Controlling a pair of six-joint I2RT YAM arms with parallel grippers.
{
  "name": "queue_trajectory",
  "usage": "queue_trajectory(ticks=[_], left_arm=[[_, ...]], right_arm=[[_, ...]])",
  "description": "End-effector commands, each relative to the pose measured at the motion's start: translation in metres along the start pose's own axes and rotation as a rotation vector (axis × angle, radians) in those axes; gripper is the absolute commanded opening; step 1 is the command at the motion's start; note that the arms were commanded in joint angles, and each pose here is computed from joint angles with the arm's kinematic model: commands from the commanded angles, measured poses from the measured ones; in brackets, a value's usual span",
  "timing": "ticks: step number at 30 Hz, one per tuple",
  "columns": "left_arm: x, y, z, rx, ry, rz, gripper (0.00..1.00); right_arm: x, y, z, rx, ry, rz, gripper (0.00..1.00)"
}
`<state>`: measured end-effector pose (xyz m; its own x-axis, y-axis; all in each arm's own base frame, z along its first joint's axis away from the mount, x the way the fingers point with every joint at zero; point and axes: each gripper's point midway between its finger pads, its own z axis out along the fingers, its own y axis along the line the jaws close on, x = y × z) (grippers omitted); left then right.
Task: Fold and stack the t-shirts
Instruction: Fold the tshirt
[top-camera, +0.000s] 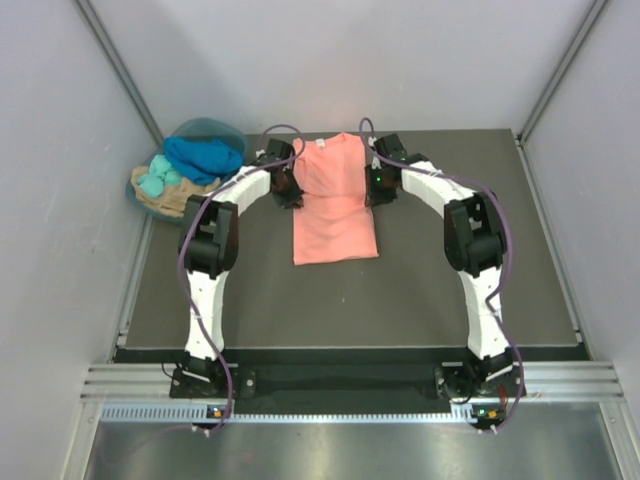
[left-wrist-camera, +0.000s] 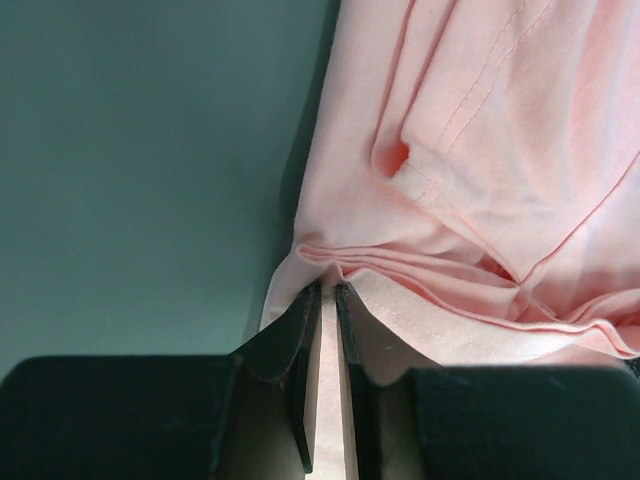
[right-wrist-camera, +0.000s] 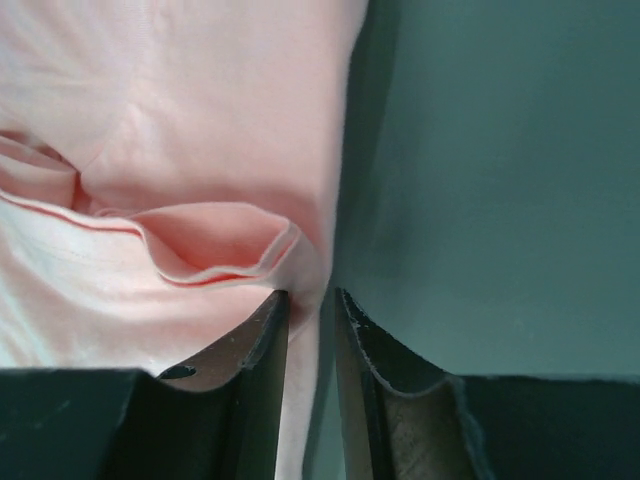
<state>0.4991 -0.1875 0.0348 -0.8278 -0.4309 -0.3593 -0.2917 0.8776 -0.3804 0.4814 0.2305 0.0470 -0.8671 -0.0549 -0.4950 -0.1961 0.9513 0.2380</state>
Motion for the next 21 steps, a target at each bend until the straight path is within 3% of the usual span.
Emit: queue_trajectory(ticks=[1,11,17,21], left_arm=[[-0.020,0.008,0.003,-0.023,-0.045,0.003,0.17],[-0.033,-0.033,-0.062,0.147,-0.055,0.036,0.24],[0.004,-0.031,-0.089,0.176,0.027,0.062,0.29],[0.047,0.001,-0.095,0.115,0.099,0.085,0.34]], right_arm=[[-0.035,-0.003,-0.010,-0.026,-0.098,0.000,0.26],[-0.024,0.013,-0.066,-0.081,-0.094,0.002,0.38],[0.029,0.028,-0.077,-0.166,-0.014,-0.016,0.50],[0.059,0.023,-0.081,-0.182,0.015,-0.017,0.54]])
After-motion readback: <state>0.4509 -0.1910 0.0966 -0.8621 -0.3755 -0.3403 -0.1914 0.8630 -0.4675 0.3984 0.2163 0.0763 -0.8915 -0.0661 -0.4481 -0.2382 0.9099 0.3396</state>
